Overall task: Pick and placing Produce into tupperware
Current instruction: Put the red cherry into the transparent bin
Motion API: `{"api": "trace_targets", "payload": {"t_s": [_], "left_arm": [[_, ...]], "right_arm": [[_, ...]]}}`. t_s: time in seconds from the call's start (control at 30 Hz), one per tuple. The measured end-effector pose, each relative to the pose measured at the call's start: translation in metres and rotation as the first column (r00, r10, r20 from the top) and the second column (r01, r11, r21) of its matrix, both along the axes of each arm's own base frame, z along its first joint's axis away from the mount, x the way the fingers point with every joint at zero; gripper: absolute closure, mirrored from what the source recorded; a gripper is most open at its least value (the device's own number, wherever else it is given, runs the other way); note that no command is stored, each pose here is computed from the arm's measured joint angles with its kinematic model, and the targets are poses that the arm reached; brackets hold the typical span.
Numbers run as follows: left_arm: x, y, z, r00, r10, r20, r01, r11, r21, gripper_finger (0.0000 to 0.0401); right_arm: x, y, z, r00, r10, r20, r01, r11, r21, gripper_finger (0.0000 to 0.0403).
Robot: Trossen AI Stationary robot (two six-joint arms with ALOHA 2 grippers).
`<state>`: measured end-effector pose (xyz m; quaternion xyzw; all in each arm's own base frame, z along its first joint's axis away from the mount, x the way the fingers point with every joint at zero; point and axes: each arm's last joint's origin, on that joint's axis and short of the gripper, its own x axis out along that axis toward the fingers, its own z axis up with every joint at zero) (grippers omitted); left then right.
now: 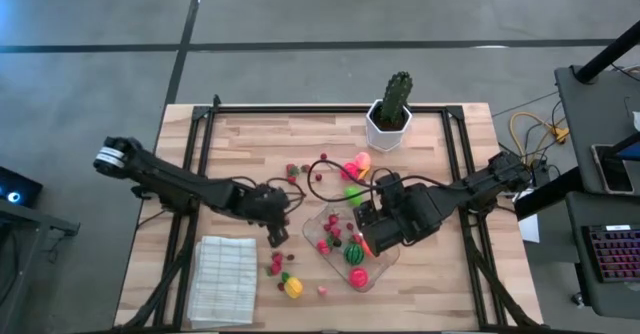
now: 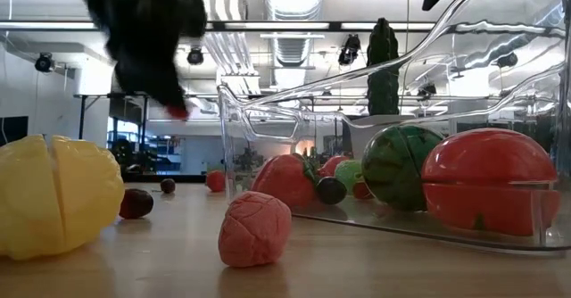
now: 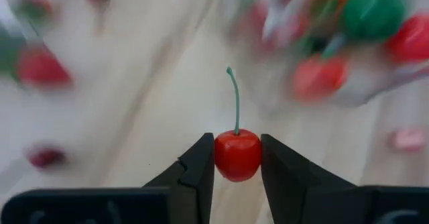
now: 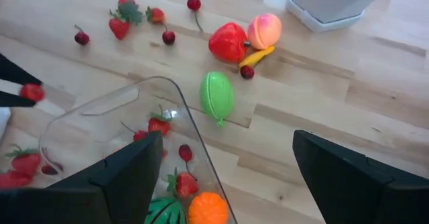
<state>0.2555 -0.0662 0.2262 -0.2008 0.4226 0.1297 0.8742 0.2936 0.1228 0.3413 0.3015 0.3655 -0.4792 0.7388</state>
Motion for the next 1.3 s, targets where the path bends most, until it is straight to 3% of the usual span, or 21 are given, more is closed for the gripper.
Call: {"api": "trace_targets", "payload": {"t_s": [0.2, 0.47, 0.97, 1.13, 1.3], "left_arm": [[-0.003, 0.002, 0.045, 0.953, -0.119, 0.280, 0.093, 0.990, 0.105, 0.0318], [0.018, -0.007, 0.048, 0.870, -0.273, 0.410, 0.236, 0.962, 0.139, 0.0318], [0.070, -0.013, 0.021, 0.833, -0.359, 0.421, 0.375, 0.926, 0.047, 0.0318], [0.087, -0.017, 0.014, 0.853, -0.352, 0.385, 0.375, 0.927, 0.016, 0.0316], [0.092, -0.018, 0.004, 0.882, -0.363, 0.301, 0.380, 0.925, 0.002, 0.0284]], "right_arm": [[-0.001, -0.001, 0.003, 1.000, -0.002, 0.021, 0.003, 1.000, -0.025, 0.0077], [-0.005, -0.005, 0.010, 0.994, -0.045, 0.097, 0.051, 0.997, -0.061, 0.0077], [-0.013, -0.010, 0.021, 0.986, -0.063, 0.155, 0.074, 0.995, -0.066, 0.0077], [-0.013, -0.010, 0.021, 0.987, -0.056, 0.151, 0.067, 0.995, -0.068, 0.0077], [-0.013, -0.010, 0.021, 0.988, -0.048, 0.146, 0.059, 0.996, -0.072, 0.0077]]}}
